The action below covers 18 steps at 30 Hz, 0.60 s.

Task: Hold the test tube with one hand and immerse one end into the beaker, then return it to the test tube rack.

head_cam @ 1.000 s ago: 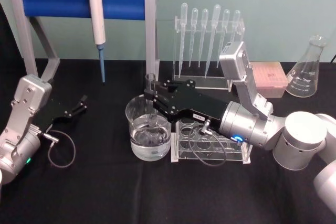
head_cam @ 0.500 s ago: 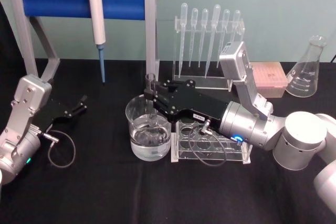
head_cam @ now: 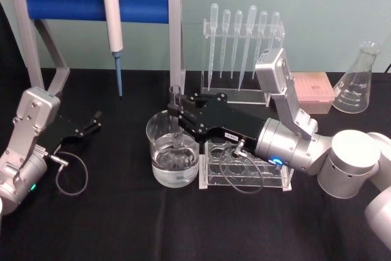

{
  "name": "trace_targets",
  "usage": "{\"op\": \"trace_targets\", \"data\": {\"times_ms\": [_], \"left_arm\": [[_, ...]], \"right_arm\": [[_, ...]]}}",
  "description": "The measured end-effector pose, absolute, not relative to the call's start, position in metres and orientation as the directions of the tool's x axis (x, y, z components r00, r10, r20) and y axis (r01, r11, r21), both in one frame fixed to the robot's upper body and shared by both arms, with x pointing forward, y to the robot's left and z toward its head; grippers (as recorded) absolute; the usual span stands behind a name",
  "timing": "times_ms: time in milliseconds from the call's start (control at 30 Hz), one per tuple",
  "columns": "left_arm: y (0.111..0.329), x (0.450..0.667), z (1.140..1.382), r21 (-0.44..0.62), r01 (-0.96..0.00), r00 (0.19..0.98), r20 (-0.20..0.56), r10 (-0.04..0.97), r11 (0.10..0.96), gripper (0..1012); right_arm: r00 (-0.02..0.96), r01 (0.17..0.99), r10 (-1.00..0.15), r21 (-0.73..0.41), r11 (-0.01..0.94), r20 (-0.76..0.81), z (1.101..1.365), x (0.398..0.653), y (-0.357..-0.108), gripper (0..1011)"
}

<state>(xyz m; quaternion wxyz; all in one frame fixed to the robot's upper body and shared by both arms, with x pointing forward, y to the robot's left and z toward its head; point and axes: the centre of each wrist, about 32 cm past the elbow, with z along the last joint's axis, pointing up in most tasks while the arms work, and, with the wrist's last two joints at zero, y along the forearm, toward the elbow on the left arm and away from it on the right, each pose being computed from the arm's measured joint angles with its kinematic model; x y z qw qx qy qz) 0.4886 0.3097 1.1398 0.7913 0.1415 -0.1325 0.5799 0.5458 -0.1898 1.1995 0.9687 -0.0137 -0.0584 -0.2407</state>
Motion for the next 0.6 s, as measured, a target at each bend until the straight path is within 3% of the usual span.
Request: {"op": "trace_targets", "data": {"times_ms": [333, 600], "left_arm": [[0.31, 0.489, 1.14, 0.07, -0.955, 0.292, 0.374, 0.88, 0.287, 1000], [0.31, 0.489, 1.14, 0.07, -0.955, 0.292, 0.374, 0.88, 0.287, 1000]], "right_arm": [[0.878, 0.466, -0.464, 0.009, 0.885, 0.122, 1.202, 0.546, -0.191, 228], [0.884, 0.445, -0.447, 0.05, 0.894, 0.137, 1.23, 0.545, -0.197, 228]]}}
